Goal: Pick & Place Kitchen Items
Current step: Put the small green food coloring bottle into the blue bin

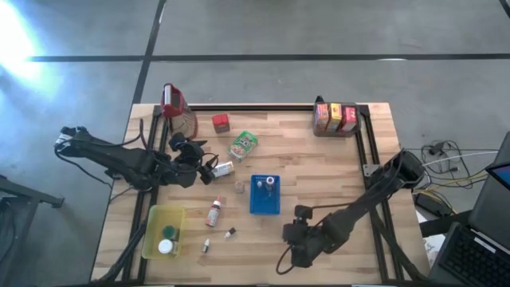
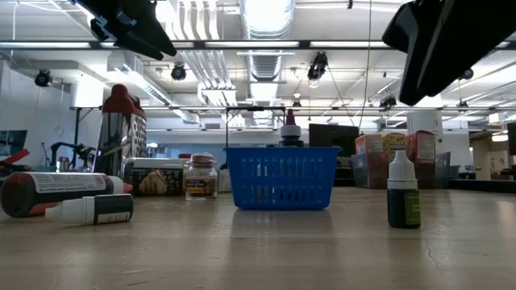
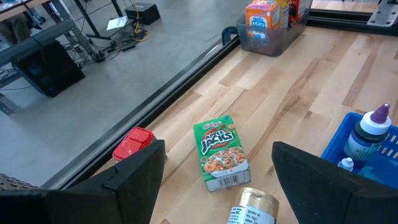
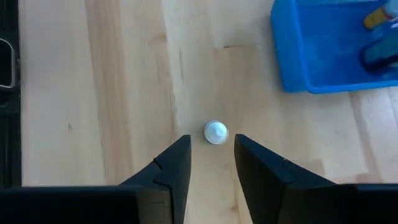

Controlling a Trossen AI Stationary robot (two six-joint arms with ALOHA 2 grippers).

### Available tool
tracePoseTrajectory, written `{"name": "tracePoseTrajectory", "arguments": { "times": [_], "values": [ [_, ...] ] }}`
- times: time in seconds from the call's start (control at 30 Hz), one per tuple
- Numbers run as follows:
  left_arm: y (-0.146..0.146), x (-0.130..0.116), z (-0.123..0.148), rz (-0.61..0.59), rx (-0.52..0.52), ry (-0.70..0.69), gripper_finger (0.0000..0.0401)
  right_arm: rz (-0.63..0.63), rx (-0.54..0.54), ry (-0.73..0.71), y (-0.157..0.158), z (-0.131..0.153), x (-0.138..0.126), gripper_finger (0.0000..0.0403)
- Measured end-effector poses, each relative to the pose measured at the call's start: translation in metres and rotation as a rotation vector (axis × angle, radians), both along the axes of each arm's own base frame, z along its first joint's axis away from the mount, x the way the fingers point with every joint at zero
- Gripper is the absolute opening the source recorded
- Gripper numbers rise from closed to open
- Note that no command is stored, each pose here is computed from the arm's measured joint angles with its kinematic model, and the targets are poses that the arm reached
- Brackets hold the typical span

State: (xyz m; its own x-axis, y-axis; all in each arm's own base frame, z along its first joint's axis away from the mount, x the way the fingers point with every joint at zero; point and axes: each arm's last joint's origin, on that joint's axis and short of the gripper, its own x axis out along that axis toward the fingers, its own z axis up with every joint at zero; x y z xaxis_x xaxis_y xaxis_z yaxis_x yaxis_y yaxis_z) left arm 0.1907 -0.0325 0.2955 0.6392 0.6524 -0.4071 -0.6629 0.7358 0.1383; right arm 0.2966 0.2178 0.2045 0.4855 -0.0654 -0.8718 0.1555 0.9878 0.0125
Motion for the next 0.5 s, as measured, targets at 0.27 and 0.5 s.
{"name": "tracePoseTrajectory", "arguments": {
  "times": [0.27,0.5],
  "values": [
    [0.000,0.000,0.000,0.000,0.000,0.000,0.0300,0.000,-0.012,0.013,0.001,-0.009,0.003,0.0142],
    [0.000,0.000,0.000,0.000,0.000,0.000,0.0301,-0.004,-0.015,0.012,-0.002,-0.013,0.004,0.0164]
  ]
}}
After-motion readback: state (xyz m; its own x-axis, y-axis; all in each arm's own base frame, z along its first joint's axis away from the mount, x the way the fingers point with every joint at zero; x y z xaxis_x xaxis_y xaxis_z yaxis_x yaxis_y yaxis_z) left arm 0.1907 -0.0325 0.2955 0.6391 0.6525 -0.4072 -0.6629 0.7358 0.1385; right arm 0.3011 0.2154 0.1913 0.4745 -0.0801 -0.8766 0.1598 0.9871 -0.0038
